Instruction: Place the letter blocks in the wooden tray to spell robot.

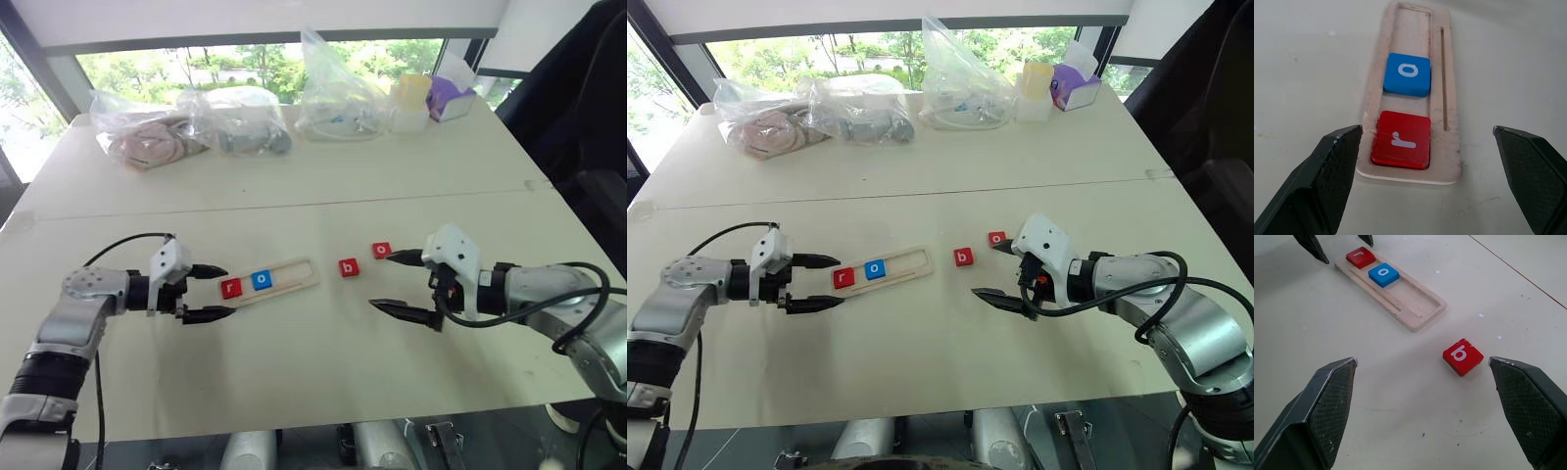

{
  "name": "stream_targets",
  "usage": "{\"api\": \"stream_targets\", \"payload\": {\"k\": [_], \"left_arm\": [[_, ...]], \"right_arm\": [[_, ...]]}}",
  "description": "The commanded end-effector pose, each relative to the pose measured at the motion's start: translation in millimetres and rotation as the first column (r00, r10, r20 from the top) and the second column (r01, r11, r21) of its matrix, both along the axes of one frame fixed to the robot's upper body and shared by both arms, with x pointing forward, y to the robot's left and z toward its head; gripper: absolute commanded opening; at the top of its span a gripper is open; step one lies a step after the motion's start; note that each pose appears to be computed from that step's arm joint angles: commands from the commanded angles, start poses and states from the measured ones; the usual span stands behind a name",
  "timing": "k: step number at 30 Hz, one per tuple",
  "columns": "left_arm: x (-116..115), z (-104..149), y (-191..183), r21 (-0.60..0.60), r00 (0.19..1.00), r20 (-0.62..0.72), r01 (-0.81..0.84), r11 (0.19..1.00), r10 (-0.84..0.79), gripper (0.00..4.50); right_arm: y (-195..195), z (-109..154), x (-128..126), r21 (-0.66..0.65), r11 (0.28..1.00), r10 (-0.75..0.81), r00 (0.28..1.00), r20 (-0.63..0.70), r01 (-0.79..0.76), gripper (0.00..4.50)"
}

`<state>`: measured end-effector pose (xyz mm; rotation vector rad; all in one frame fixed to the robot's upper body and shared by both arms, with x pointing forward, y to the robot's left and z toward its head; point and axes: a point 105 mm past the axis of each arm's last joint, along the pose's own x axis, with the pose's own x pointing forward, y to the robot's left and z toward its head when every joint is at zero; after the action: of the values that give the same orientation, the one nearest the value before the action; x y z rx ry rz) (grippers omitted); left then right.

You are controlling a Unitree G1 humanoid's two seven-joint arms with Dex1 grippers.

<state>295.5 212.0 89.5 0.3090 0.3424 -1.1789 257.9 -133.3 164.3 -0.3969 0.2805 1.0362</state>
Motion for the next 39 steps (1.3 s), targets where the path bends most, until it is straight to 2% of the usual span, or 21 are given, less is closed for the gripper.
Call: {"api": "stream_targets", "payload": {"k": [1,8,23,28,33,39], "left_arm": [[4,3,-1,0.023,0.999,0.033,0.02,1.0,-0.021,4.5],[11,-11,-2,0.038,0.998,0.06,-0.012,0.999,0.01,4.5],[1,-39,-2,0.105,0.999,0.042,-0.023,0.994,0.019,4.5],[0,-40,-3,0.102,1.0,0.026,-0.02,0.995,0.017,3.13],[-4,-34,-13,0.079,0.999,0.022,0.027,0.997,-0.029,3.13],[-16,-30,-50,0.054,0.984,0.03,0.173,0.983,-0.175,3.13]], "right_arm": [[4,9,-4,0.008,1.0,0.017,0.999,0.044,-0.017,4.44],[3,10,-4,0.005,1.0,0.009,0.999,0.045,-0.009,4.44],[4,10,-3,-0.002,1.0,0.013,0.999,0.048,-0.013,4.44],[4,10,-1,-0.006,1.0,0.013,0.999,0.051,-0.013,4.5],[3,11,0,-0.009,1.0,0.012,0.998,0.056,-0.011,4.5],[1,12,2,-0.014,1.0,0.006,0.998,0.065,-0.005,4.5]]}}
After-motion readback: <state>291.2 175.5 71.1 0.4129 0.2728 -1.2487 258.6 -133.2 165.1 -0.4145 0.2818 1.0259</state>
